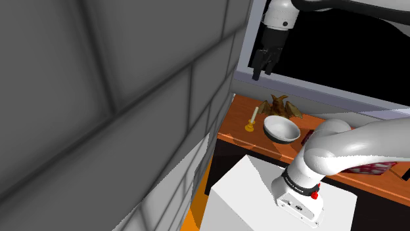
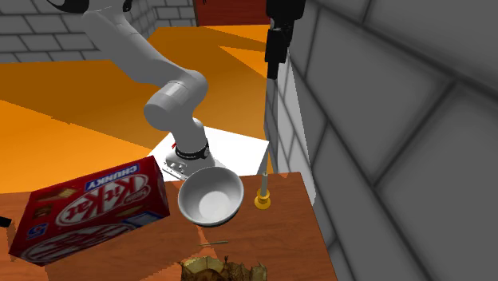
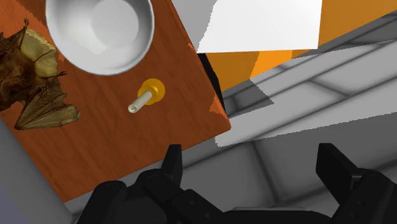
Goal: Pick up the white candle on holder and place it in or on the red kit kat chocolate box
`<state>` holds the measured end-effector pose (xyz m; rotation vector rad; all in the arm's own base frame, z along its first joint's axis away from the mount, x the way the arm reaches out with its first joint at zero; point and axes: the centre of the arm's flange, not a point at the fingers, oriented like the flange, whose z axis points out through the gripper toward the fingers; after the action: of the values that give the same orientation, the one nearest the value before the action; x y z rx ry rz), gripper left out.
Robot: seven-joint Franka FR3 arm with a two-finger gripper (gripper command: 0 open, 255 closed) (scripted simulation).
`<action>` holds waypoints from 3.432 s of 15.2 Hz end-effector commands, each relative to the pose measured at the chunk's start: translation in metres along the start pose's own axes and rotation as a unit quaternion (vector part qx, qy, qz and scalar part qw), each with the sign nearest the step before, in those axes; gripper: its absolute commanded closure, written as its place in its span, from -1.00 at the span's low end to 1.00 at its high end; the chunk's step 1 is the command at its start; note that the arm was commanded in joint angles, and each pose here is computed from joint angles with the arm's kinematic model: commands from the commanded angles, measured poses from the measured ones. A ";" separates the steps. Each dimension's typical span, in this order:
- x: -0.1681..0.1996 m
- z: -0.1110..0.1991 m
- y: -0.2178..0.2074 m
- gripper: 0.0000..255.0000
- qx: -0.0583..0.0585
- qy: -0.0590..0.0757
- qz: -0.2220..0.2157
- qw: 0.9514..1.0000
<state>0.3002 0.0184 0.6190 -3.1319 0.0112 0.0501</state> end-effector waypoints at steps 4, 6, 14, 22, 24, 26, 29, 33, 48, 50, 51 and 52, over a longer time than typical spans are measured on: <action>-0.009 0.032 0.024 -1.00 0.000 0.026 -0.005 1.000; -0.015 0.053 0.040 -1.00 0.000 0.043 -0.008 0.999; -0.027 0.140 0.105 -1.00 0.001 0.111 -0.020 0.994; -0.024 0.212 0.150 -1.00 0.001 0.158 -0.029 0.987; -0.021 0.222 0.150 -1.00 0.001 0.158 -0.029 0.987; -0.018 0.232 0.149 -1.00 0.001 0.158 -0.029 0.987; -0.015 0.240 0.149 -1.00 0.001 0.158 -0.029 0.987; -0.015 0.240 0.149 -1.00 0.001 0.158 -0.029 0.987; -0.015 0.224 0.149 1.00 0.001 0.158 -0.029 0.987; -0.016 0.213 0.149 1.00 0.001 0.158 -0.029 0.987; -0.016 0.208 0.149 1.00 0.001 0.158 -0.029 0.987; -0.016 0.203 0.149 1.00 0.001 0.158 -0.029 0.987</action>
<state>0.2762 -0.1290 0.4105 -3.0981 -0.0766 -0.4484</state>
